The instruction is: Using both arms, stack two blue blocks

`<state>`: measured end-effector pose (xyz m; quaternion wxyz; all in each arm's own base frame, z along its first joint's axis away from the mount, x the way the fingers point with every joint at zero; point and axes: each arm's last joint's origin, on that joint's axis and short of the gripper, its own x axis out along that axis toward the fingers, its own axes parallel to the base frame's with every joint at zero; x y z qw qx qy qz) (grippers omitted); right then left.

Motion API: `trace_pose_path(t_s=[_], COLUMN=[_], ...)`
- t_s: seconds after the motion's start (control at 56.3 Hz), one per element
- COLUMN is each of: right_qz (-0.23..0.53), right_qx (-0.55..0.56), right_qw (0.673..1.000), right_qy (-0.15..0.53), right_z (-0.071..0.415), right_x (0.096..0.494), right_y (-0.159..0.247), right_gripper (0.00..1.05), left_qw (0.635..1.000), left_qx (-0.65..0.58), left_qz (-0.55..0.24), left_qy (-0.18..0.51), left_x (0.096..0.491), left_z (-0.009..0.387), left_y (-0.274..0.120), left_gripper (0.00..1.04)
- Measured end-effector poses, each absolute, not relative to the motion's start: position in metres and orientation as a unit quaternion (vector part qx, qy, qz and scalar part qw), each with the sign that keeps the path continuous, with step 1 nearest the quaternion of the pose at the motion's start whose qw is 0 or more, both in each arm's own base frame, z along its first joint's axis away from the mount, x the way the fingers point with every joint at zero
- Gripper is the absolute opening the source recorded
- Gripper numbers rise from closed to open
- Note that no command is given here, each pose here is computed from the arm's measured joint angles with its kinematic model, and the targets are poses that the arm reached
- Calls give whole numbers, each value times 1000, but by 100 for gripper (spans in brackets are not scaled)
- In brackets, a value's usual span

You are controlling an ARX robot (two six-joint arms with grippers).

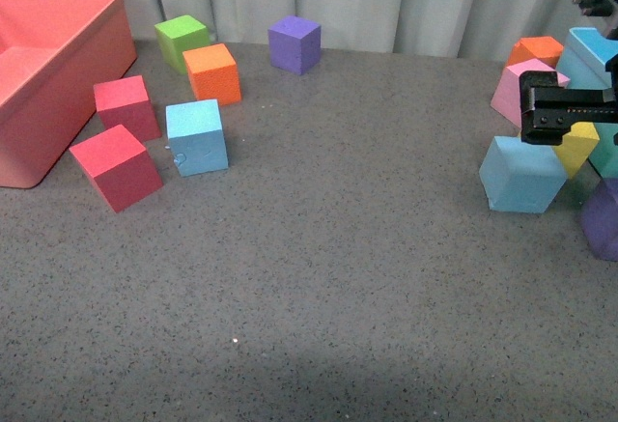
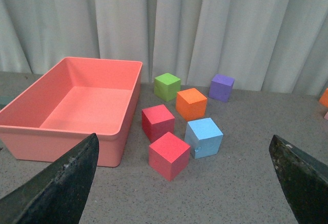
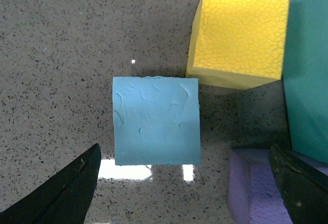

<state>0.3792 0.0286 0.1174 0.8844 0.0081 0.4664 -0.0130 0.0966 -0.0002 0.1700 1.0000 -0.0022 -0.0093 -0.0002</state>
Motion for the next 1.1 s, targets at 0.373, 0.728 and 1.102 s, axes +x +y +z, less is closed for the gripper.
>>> trace_pose_path(t_s=[0.373, 0.728, 1.102], right_qz=[1, -16, -28], right_qx=[21, 6, -10], right_qw=[860, 837, 835], right_qy=[510, 547, 549], right_z=[100, 79, 72], right_x=[409, 413, 418], right_y=[43, 47, 47], right_gripper=[95, 95, 82], left_qw=[1000, 1000, 1000], left_qx=[-2, -2, -2], left_qz=[0, 0, 0], left_qy=[-9, -9, -9], left_x=[97, 97, 97], left_z=[170, 170, 170], left_y=[0, 0, 0], left_gripper=[98, 98, 98])
